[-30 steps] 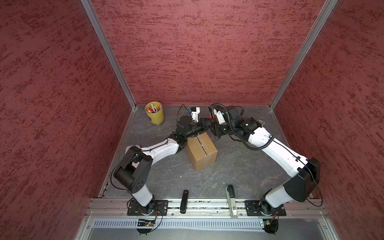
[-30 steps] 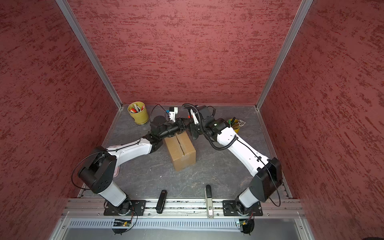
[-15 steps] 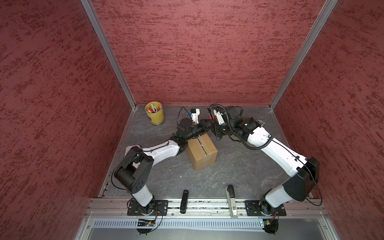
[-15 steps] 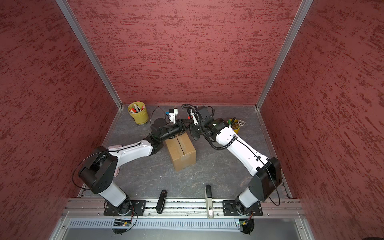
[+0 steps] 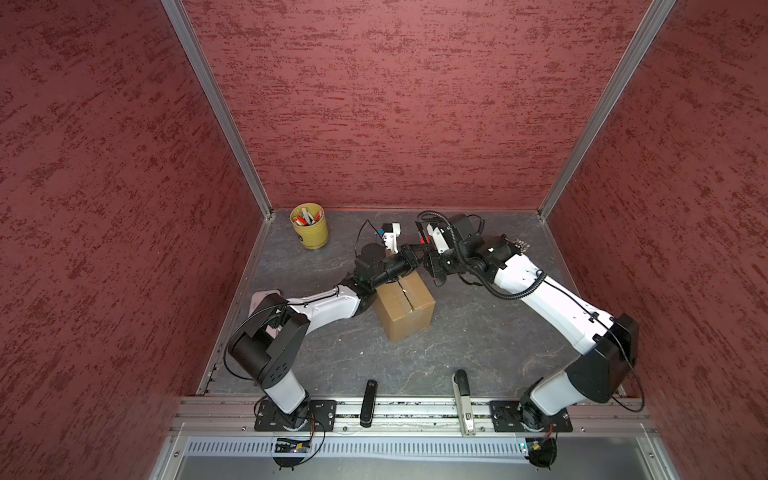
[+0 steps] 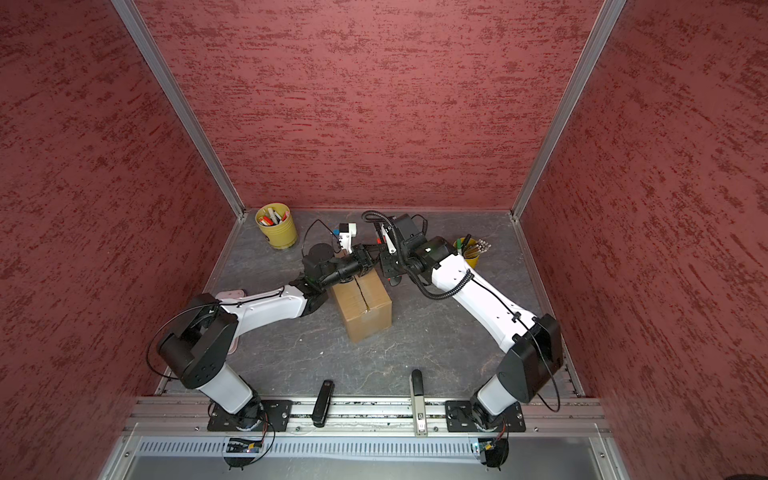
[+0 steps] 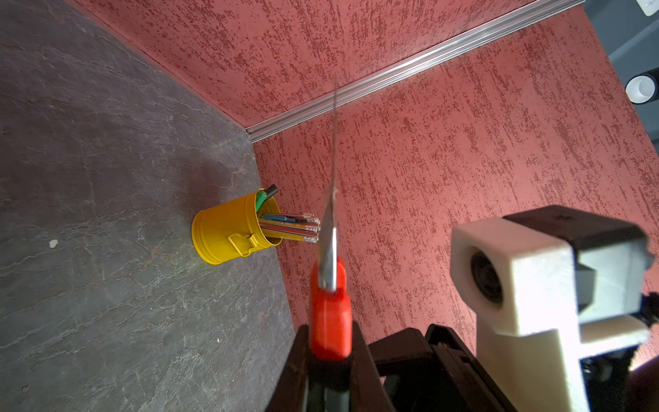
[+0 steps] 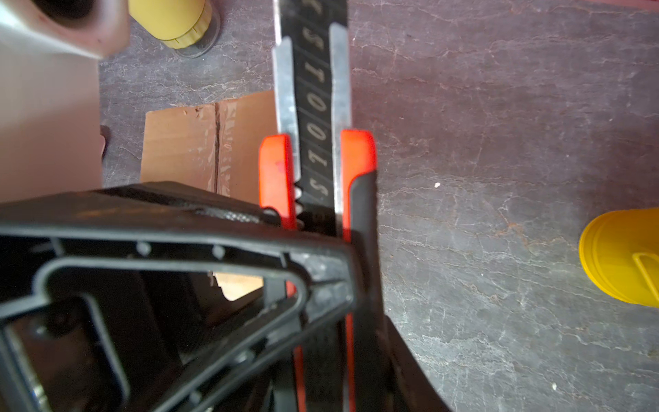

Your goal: Unpack the express box

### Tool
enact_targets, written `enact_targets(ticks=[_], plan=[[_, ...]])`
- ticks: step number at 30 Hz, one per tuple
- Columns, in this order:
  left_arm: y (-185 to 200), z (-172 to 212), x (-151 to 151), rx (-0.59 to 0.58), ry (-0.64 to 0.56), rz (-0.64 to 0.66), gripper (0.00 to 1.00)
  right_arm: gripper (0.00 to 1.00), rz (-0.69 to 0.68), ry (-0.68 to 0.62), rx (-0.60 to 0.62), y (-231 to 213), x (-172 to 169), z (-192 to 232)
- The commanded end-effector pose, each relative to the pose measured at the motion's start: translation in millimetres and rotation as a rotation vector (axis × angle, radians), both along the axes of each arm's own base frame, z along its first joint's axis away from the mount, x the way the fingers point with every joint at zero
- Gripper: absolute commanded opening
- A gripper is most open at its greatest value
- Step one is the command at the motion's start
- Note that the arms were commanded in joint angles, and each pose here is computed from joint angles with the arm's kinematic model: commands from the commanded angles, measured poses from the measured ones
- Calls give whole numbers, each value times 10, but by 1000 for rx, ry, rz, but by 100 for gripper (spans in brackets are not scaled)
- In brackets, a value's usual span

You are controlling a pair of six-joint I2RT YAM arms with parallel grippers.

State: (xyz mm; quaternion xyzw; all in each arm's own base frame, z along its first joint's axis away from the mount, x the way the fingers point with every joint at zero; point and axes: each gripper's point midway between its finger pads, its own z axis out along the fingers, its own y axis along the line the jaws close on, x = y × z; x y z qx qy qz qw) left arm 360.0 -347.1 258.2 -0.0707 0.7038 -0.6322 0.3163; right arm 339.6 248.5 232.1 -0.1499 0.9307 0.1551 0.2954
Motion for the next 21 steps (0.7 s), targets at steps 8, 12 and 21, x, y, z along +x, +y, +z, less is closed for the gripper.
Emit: enact_targets(ticks=[8,12,21], plan=[[-38,62,-303,42,-33,-75,36,0,-38,-46,9,-93,45,45],[21,67,-326,67,-39,-56,44,0,-37,-34,14,-100,7,26],[337,-22,-440,194,-5,25,54,0,-54,23,-59,-278,-182,-18]])
